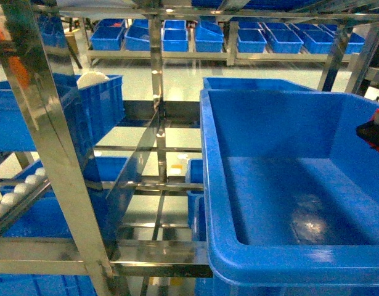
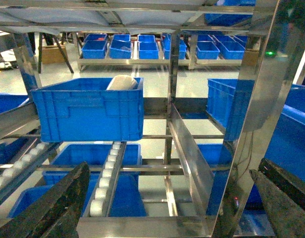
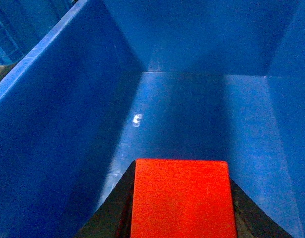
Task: Place magnetic block on left shelf second layer
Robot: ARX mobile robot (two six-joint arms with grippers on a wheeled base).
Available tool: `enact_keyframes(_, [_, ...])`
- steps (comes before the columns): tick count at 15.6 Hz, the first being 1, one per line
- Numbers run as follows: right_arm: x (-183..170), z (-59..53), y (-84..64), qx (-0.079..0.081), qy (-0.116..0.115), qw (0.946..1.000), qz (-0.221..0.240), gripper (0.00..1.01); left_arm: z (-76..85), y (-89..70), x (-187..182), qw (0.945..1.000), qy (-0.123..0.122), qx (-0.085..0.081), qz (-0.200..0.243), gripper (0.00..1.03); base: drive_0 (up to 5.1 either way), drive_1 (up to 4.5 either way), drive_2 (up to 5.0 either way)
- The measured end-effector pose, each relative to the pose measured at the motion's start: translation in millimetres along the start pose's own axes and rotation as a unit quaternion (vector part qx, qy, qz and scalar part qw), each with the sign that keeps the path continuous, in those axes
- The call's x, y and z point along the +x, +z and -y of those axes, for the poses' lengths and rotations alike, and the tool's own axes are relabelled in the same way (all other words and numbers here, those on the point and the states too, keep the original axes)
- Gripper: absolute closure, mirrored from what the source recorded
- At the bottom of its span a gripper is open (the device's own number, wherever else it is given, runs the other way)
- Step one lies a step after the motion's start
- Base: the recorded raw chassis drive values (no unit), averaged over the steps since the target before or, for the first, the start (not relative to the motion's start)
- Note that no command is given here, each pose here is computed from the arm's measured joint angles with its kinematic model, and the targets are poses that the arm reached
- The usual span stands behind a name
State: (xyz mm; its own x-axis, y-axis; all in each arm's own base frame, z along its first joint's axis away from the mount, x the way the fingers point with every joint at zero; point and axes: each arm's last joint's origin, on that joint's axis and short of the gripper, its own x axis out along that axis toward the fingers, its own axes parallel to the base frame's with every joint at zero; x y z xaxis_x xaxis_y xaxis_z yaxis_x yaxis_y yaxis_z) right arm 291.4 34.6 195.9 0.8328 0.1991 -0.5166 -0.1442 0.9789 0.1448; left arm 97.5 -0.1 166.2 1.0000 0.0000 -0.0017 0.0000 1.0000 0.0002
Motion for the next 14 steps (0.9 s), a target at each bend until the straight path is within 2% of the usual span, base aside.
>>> enact_keyframes(1, [16,-0.8,1.4,0.006,0.009,0.9995,-0.028,0.68,0.0,0.0,0,1.0,0.0,0.0,0.0,0.05,0.0,0.0,0.0])
enact_keyframes(2, [35,-0.8,-4.2,0.011,0.02,0.9983,-0.053,0.68,0.0,0.0,0,1.0,0.0,0.0,0.0,0.05,0.0,0.0,0.0])
enact_keyframes(3, [46,-0.6,-12.0,0.015,0.02,0.9976,-0.064,0.68,0.0,0.0,0,1.0,0.0,0.0,0.0,0.05,0.0,0.0,0.0])
enact_keyframes(5, [48,0.2,-22.5,0.015,-0.003,0.9986,-0.05,0.56,0.0,0.0,0,1.0,0.0,0.0,0.0,0.05,0.0,0.0,0.0])
enact_keyframes(7, [22,-0.7,-17.7,0.0,-0.025,0.9996,0.01,0.38,0.0,0.0,0,1.0,0.0,0.0,0.0,0.05,0.0,0.0,0.0])
enact_keyframes(8, [-10,-0.9,-14.4,-0.021,-0.036,0.998,0.047,0.23,0.0,0.0,0,1.0,0.0,0.0,0.0,0.05,0.0,0.0,0.0])
enact_keyframes(10, [-45,3.7,-24.8,-0.03,-0.035,0.9979,0.046,0.06,0.0,0.0,0,1.0,0.0,0.0,0.0,0.05,0.0,0.0,0.0])
enact_keyframes(11, [-63,8.3,-33.6,-0.033,-0.039,0.9978,0.042,0.01,0.0,0.0,0,1.0,0.0,0.0,0.0,0.05,0.0,0.0,0.0])
enact_keyframes(12, [-81,12.8,-38.1,-0.034,-0.039,0.9977,0.044,0.04,0.0,0.0,0,1.0,0.0,0.0,0.0,0.05,0.0,0.0,0.0])
enact_keyframes(13, [-95,15.2,-36.7,-0.032,-0.038,0.9972,0.055,0.04,0.0,0.0,0,1.0,0.0,0.0,0.0,0.05,0.0,0.0,0.0])
enact_keyframes(14, [-112,15.3,-30.5,-0.036,-0.043,0.994,0.093,0.03,0.0,0.0,0,1.0,0.0,0.0,0.0,0.05,0.0,0.0,0.0])
